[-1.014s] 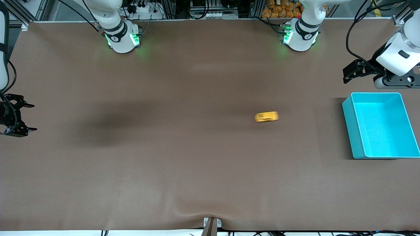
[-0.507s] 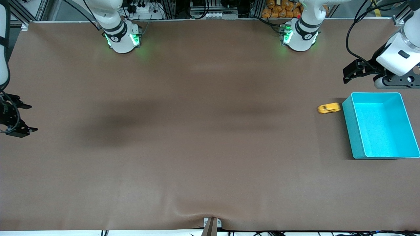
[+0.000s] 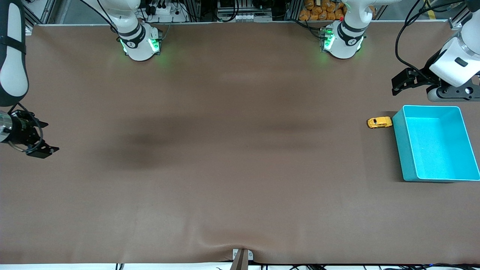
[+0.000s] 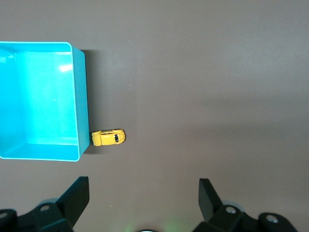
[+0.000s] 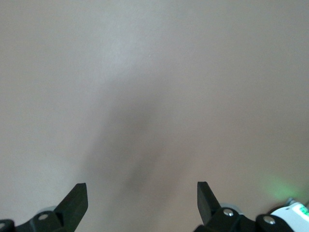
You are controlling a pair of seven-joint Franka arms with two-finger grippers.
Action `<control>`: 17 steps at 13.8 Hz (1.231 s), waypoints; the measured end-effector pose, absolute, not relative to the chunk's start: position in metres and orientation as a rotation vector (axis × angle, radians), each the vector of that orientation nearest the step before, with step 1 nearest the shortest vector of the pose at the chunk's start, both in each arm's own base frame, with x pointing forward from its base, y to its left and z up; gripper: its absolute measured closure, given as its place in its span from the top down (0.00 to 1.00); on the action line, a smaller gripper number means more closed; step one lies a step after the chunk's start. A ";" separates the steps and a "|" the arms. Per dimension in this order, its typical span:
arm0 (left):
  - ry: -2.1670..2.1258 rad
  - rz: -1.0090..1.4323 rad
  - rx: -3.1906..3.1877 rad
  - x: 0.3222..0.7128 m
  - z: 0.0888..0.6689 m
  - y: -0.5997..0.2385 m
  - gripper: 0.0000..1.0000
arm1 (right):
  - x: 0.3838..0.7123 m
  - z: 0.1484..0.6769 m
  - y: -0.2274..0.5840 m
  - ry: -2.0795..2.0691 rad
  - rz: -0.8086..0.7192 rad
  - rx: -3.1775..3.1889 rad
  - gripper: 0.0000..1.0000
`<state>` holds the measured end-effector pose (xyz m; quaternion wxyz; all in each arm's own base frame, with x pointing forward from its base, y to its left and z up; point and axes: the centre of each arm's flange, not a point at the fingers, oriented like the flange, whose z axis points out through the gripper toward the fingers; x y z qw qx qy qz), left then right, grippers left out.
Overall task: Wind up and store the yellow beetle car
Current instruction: 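Raise the right gripper away as the car drives toward the teal box, then lower the open left gripper onto the car beside the teal box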
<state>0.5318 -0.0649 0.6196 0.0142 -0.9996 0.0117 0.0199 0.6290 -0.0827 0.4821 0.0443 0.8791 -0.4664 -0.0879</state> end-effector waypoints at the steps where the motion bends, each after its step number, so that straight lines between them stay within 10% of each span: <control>1: 0.034 0.065 -3.112 0.532 0.619 -0.064 1.00 | 0.627 0.487 -0.082 -1.338 -0.321 2.763 1.00; 17: -0.601 0.465 -2.979 0.543 0.481 0.011 1.00 | 0.569 0.615 -0.011 -0.276 -0.197 3.220 1.00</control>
